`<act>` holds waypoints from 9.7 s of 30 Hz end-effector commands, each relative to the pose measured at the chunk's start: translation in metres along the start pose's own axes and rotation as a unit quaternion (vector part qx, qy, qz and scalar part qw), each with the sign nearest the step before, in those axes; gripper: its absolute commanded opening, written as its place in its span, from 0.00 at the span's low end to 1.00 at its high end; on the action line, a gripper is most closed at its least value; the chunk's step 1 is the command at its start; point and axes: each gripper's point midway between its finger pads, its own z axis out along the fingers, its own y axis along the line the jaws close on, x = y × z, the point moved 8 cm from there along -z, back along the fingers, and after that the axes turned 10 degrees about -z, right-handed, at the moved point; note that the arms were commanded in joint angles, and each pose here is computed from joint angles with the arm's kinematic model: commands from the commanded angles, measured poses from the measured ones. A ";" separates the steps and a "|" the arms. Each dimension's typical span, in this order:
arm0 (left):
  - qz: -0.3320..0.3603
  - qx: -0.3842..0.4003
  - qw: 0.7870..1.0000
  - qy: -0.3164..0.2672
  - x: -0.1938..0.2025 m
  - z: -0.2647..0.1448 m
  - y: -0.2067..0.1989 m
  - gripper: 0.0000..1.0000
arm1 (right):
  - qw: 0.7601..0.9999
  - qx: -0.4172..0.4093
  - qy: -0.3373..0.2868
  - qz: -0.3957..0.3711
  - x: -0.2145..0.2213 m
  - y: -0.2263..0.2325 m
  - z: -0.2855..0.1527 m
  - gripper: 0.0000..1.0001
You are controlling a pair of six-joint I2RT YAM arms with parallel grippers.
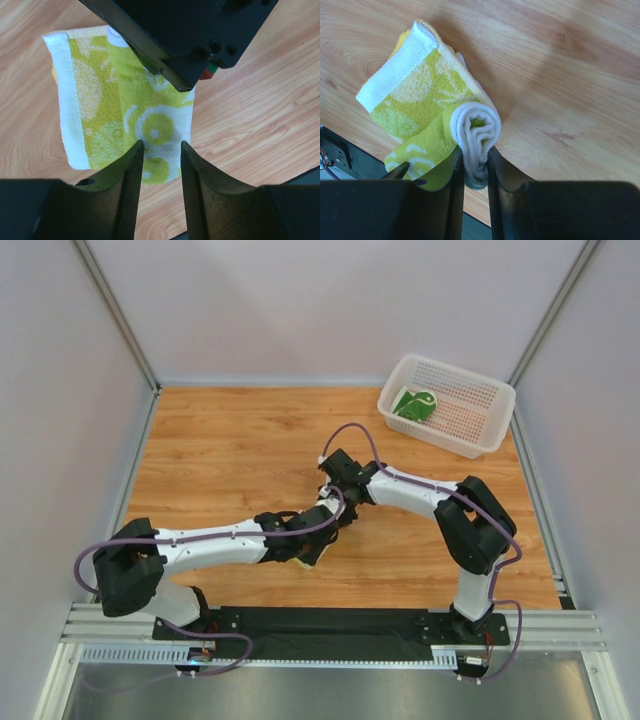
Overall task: Roll the towels
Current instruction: Roll the towel, then place the rolled towel into the container
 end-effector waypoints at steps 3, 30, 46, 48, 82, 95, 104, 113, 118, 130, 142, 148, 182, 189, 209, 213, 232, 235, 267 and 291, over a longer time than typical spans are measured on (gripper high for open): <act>0.010 -0.006 1.000 0.000 0.006 0.009 -0.003 0.45 | 1.000 0.000 -0.010 -0.008 -0.012 0.000 -0.003 0.13; 0.006 -0.065 0.996 0.057 0.063 0.039 0.001 0.56 | 1.000 -0.003 -0.011 -0.004 -0.022 -0.003 -0.008 0.13; -0.013 0.052 0.997 0.053 0.063 0.023 -0.014 0.00 | 1.000 0.010 0.013 0.022 -0.004 -0.041 -0.008 0.23; -0.016 0.069 0.996 0.054 0.061 0.019 -0.017 0.00 | 0.999 0.015 0.007 0.030 -0.003 -0.050 -0.010 0.24; -0.355 0.283 0.888 0.078 0.034 -0.015 0.035 0.00 | 0.990 0.034 -0.051 0.127 0.009 -0.126 -0.061 0.56; -0.514 0.253 0.811 0.120 0.075 0.011 0.065 0.00 | 0.978 -0.146 -0.134 0.065 0.012 -0.079 -0.071 0.61; -0.587 0.228 0.764 0.139 0.082 0.011 0.081 0.00 | 0.963 -0.220 -0.156 -0.017 0.031 -0.013 -0.041 0.66; -0.611 0.210 0.742 0.180 0.094 0.016 0.089 0.00 | 0.959 -0.239 -0.150 -0.031 0.029 0.017 0.005 0.66; -0.622 0.218 0.726 0.195 0.101 0.021 0.090 0.00 | 0.961 -0.230 -0.152 -0.029 0.033 0.026 0.025 0.65; -0.640 0.245 0.701 0.200 0.105 0.024 0.095 0.00 | 0.961 -0.233 -0.146 -0.026 0.045 0.038 0.060 0.58; -0.634 0.256 0.705 0.189 0.104 0.020 0.099 0.00 | 0.949 -0.271 -0.161 -0.015 0.050 0.045 0.076 0.14; -0.604 0.268 0.731 0.171 0.095 0.011 0.100 0.31 | 0.950 -0.261 -0.169 -0.012 0.037 0.050 0.073 0.00; -0.354 0.099 0.930 0.003 -0.012 -0.127 0.137 0.35 | 0.909 -0.075 -0.401 0.080 -0.148 -0.145 -0.235 0.00; -0.331 0.102 0.938 -0.016 -0.016 -0.122 0.140 0.34 | 0.908 -0.083 -0.391 0.125 -0.166 -0.223 -0.251 0.00; -0.332 0.112 0.936 -0.007 -0.015 -0.118 0.139 0.34 | 0.916 -0.081 -0.317 0.233 -0.158 -0.393 -0.176 0.00; -0.334 0.111 0.936 -0.001 -0.015 -0.116 0.139 0.34 | 0.913 -0.098 -0.315 0.241 -0.159 -0.404 -0.156 0.00; -0.338 0.105 0.935 0.004 -0.015 -0.113 0.141 0.33 | 0.936 -0.020 -0.238 0.258 -0.144 -0.425 -0.096 0.02; -0.337 0.105 0.936 0.002 -0.015 -0.114 0.141 0.34 | 0.936 -0.008 -0.236 0.262 -0.143 -0.427 -0.096 0.11; -0.338 0.098 0.936 -0.006 -0.014 -0.116 0.141 0.33 | 0.917 0.052 -0.305 0.253 -0.146 -0.356 -0.220 0.72; -0.321 0.083 0.939 -0.088 -0.019 -0.140 0.142 0.44 | 0.880 0.094 -0.461 0.063 -0.024 -0.133 -0.300 0.76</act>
